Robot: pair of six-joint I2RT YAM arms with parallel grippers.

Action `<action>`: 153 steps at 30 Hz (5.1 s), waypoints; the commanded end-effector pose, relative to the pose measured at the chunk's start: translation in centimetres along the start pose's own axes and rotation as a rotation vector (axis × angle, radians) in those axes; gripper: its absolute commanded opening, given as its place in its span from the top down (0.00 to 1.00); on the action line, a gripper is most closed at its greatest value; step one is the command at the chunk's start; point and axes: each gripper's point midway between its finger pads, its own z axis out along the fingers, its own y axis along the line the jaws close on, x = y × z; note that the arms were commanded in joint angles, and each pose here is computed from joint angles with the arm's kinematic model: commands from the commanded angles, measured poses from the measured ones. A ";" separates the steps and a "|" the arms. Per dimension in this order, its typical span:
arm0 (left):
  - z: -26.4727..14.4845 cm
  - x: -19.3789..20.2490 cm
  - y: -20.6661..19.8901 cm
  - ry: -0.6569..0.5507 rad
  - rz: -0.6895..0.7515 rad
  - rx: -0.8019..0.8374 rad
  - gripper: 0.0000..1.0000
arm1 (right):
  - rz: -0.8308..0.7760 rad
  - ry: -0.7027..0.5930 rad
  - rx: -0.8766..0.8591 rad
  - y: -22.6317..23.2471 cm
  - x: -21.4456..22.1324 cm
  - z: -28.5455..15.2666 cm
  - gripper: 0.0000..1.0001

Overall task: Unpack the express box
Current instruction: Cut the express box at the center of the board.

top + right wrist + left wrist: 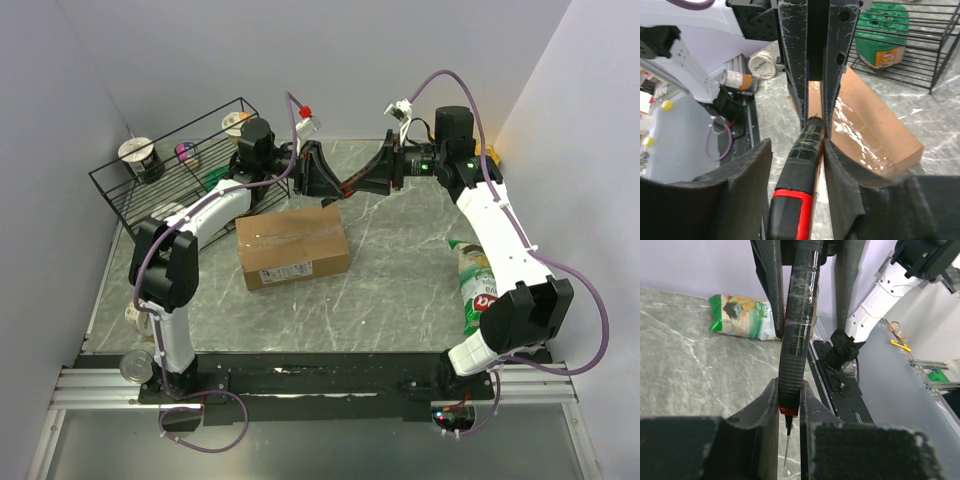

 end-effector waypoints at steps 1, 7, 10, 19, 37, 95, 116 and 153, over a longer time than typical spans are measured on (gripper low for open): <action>0.4 -1.6 -1.2 0.004 0.075 0.039 0.99 | -0.065 -0.015 -0.015 0.8 -1.5 0.4 0.55; 0.4 -1.7 -1.1 0.006 0.076 0.037 0.99 | -0.058 0.013 -0.044 1.2 -0.5 0.7 0.74; 0.1 -1.9 0.1 -0.004 0.068 -0.024 0.98 | -0.031 0.049 -0.004 0.5 0.8 0.5 1.00; -6.3 6.2 5.3 0.340 0.274 -0.558 0.04 | 0.087 -0.214 0.680 -8.2 1.4 -7.9 1.00; -8.2 14.5 5.3 0.735 0.642 -0.779 0.04 | 0.458 -0.558 0.414 -11.4 6.9 -9.1 1.00; -6.0 17.7 4.4 0.769 0.518 -0.694 0.03 | 0.601 -0.453 0.396 -16.1 11.0 -2.5 1.00; -5.8 18.3 5.7 0.745 0.415 -0.754 0.03 | 0.651 -0.350 0.397 -14.5 12.7 -1.8 1.00; -5.3 18.7 6.4 0.729 0.332 -0.770 0.10 | 0.654 -0.289 0.469 -10.9 13.1 -4.5 1.00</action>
